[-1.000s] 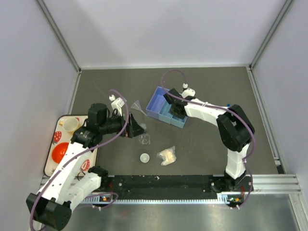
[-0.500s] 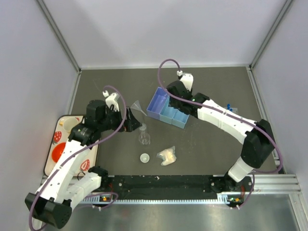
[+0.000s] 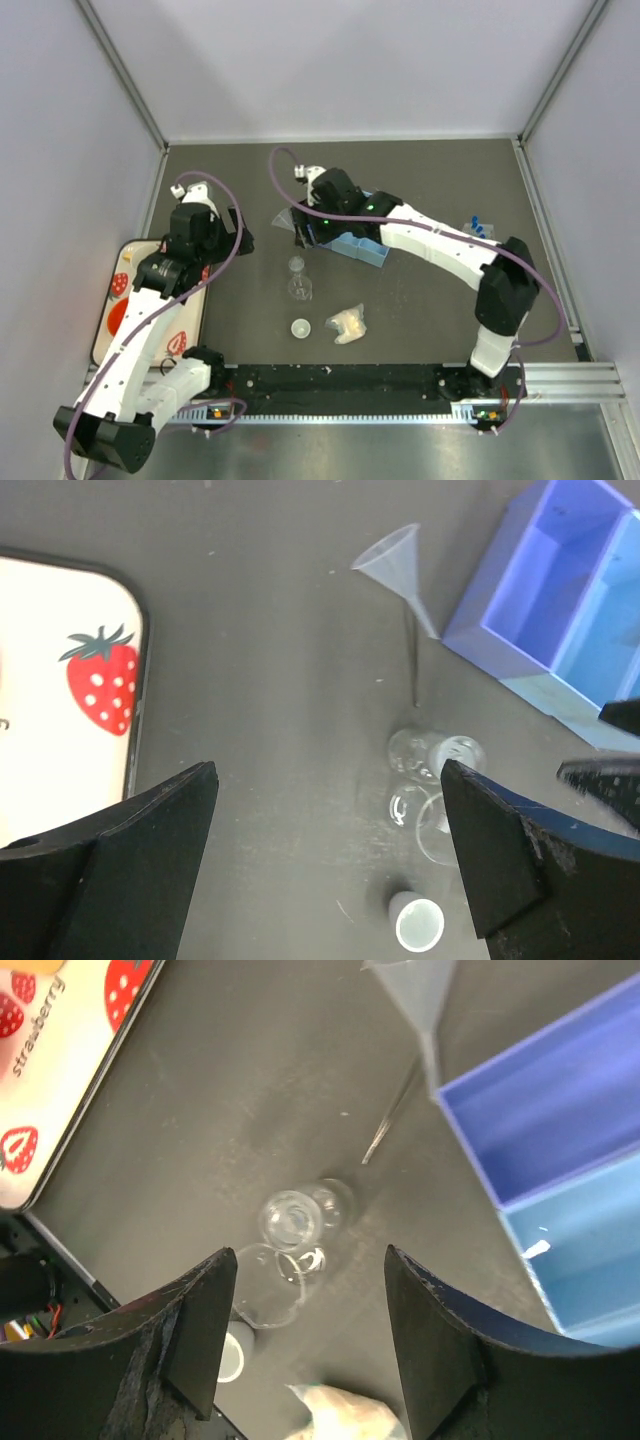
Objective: Organize the chemistry lab equipment
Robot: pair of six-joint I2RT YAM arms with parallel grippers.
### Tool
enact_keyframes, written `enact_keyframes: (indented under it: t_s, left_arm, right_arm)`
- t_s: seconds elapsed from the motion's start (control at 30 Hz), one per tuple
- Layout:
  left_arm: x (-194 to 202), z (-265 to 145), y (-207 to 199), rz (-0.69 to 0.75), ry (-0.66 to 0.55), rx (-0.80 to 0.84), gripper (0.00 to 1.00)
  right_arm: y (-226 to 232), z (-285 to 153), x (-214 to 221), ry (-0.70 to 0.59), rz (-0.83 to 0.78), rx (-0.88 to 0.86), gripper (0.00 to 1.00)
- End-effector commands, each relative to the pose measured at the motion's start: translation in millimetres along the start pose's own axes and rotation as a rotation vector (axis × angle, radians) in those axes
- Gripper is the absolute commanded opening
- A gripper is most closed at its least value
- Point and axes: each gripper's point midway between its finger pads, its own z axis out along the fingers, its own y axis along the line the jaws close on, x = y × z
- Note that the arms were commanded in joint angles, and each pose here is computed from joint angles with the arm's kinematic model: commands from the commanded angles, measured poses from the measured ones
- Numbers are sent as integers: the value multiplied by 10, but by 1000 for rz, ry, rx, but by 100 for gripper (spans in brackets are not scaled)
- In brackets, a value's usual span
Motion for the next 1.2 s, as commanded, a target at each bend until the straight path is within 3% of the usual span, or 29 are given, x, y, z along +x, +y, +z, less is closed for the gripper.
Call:
enact_keyframes:
  t_s: [0.0,0.13,0.47,1.17]
  left_arm:
    - [28,71,226,-46,-9,-76,99]
    - [-15,31,405,-79,-32,-98,99]
    - [-45,-144,606,-140,-136,-143,99]
    - [16,-157,520,-132,-143,-78,99]
  right_arm:
    - [445,168,84,58,-91,-124,64]
    - [527,349,194,92,-109,-111,75]
    - [517,653,473,166,-123,-66,79]
    - [286,975,759,246,-172,84,78]
